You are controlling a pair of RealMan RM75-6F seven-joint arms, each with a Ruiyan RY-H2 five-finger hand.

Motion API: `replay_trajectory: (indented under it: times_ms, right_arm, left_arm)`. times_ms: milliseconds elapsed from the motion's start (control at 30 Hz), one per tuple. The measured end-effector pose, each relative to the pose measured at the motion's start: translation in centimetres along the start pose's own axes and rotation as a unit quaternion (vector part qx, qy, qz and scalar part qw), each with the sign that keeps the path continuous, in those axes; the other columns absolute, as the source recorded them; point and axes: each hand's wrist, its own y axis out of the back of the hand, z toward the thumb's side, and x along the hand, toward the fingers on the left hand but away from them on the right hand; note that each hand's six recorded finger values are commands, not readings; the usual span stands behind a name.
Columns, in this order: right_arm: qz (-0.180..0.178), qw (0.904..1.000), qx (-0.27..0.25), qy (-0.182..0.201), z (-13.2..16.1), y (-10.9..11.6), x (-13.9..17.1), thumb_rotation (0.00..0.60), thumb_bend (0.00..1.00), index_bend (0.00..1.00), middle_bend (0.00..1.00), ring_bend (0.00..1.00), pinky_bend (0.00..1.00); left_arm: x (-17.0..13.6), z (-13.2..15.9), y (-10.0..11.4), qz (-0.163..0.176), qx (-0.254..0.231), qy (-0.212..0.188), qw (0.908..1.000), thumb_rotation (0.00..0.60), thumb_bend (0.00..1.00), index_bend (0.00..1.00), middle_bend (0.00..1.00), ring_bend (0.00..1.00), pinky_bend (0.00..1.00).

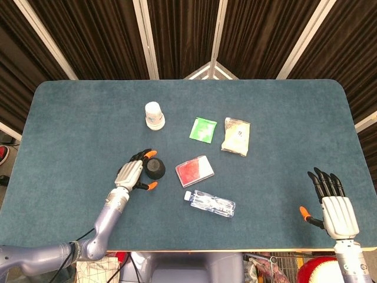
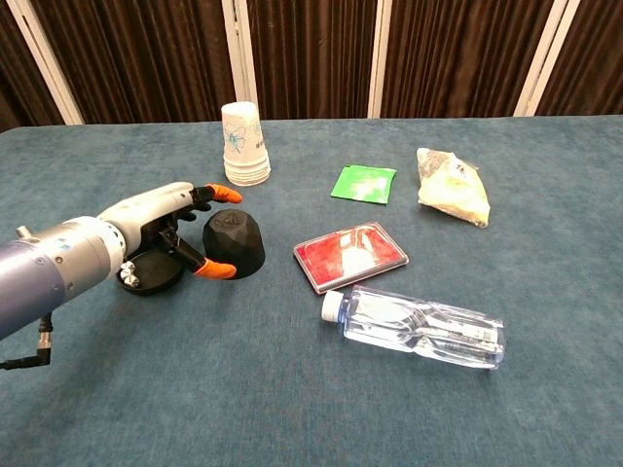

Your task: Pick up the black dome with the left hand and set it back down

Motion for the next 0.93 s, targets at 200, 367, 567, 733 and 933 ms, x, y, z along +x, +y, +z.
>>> replay_trajectory:
  times_ms: [200,367,567,733,933]
  right_arm:
    - [0.0,1.0,0.0,0.0,0.0,0.0,0.0,0.6,0.29,0.07,0.02,0.07,0.01]
    - [0.0,1.0,0.0,0.0,0.0,0.0,0.0,0.6,0.29,0.07,0.02,0.07,0.01]
    - [0.0,1.0,0.0,0.0,0.0,0.0,-0.1,0.6,0.29,0.07,0.02,0.07,0.01]
    - [0.003,0.9999,0.016,-0.004,-1.3,-0.7,-2.6,0.6,0.29,0.07,0.02,0.07,0.01]
    - [0.008,0.9992,0.04,-0.007,-2.7,-1.7,-7.4,0.6,0.29,0.07,0.02,0.07,0.01]
  left_arm:
    - [-1.8,2.2,2.3,0.019,-0.022,-0.037,0.9989,0.6,0.33,0.06,0.0,0.0,0.0]
    - [-4.6,3.2,5.5,0.044,-0.022,-0.058,0.9971,0.6,0.35,0.07,0.0,0.0,0.0]
    - [-11.1,-0.1,10.6,0.099,0.08,-0.015,0.9918,0.6,0.36,0.13,0.06,0.0,0.0]
    - [-17.6,-4.7,13.3,0.183,0.136,0.061,0.9717,0.6,0.36,0.17,0.11,0.0,0.0]
    - [-24.0,-9.2,14.0,0.247,0.14,0.115,0.9519,0.6,0.38,0.19,0.14,0.0,0.0]
